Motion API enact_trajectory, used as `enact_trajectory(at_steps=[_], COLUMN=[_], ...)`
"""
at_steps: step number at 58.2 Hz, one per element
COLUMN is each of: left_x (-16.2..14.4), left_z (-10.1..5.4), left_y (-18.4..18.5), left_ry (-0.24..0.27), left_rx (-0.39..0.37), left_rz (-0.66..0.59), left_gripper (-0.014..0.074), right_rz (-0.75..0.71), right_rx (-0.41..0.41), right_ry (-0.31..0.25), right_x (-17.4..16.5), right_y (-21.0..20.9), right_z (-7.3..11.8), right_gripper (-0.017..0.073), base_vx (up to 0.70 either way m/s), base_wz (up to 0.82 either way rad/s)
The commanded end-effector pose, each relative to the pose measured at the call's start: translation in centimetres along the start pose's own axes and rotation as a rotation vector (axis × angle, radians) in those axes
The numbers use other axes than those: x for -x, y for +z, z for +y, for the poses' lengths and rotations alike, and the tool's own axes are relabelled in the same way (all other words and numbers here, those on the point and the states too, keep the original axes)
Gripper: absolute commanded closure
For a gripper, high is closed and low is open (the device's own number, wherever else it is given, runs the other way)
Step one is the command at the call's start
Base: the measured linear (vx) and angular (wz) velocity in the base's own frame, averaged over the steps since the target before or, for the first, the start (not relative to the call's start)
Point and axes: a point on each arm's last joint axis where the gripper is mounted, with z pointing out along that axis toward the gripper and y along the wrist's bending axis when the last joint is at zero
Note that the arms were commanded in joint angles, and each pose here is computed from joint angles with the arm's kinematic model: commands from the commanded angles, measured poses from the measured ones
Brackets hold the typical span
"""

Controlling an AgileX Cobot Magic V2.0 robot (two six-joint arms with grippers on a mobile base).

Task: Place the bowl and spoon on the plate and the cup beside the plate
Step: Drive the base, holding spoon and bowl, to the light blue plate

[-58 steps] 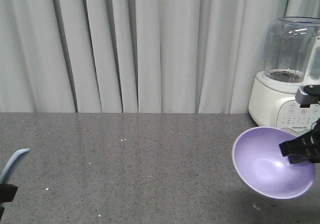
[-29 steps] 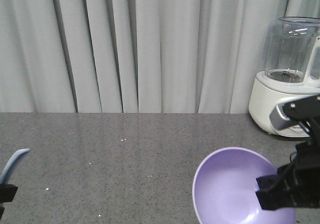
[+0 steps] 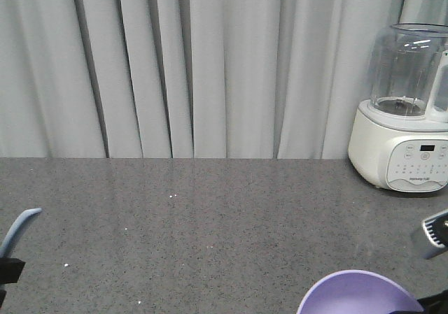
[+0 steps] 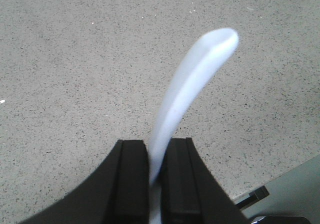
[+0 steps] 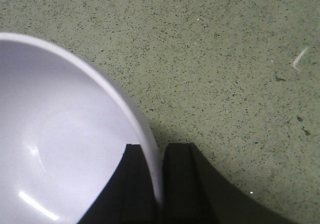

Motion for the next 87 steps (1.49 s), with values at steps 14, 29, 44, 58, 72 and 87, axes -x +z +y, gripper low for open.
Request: enact_trajectory(at_steps=[14, 29, 44, 58, 72, 87], left_x=[1.03, 1.03, 1.03, 1.03, 1.03, 1.03], left_z=[-0.25, -0.25, -0.25, -0.25, -0.25, -0.25], left_y=[-0.97, -0.97, -0.97, -0.97, -0.97, -0.97], left_ry=[-0.007, -0.007, -0.007, -0.007, -0.007, -0.007], left_rx=[0.0, 0.0, 0.0, 0.0, 0.0, 0.0], left_rz=[-0.095, -0.095, -0.095, -0.095, -0.095, -0.095], left_gripper=[0.0419, 0.0419, 0.0419, 0.0419, 0.0419, 0.0419], right_rz=[-0.105, -0.105, -0.105, -0.105, -0.105, -0.105], right_rx=[-0.009, -0.009, -0.009, -0.009, -0.009, -0.009], right_ry=[-0.003, -0.003, -0.003, -0.003, -0.003, -0.003], right_x=[1.17, 1.17, 1.17, 1.17, 1.17, 1.17], right_y=[-1.03, -1.03, -1.03, -1.03, -1.03, -1.03], right_z=[0.01, 0.01, 0.01, 0.01, 0.01, 0.01], right_gripper=[0.0498, 0.0498, 0.0498, 0.0498, 0.0498, 0.0498], base_vx=[0.0, 0.0, 0.0, 0.0, -0.01, -0.04], base_wz=[0.0, 0.0, 0.0, 0.0, -0.03, -0.17])
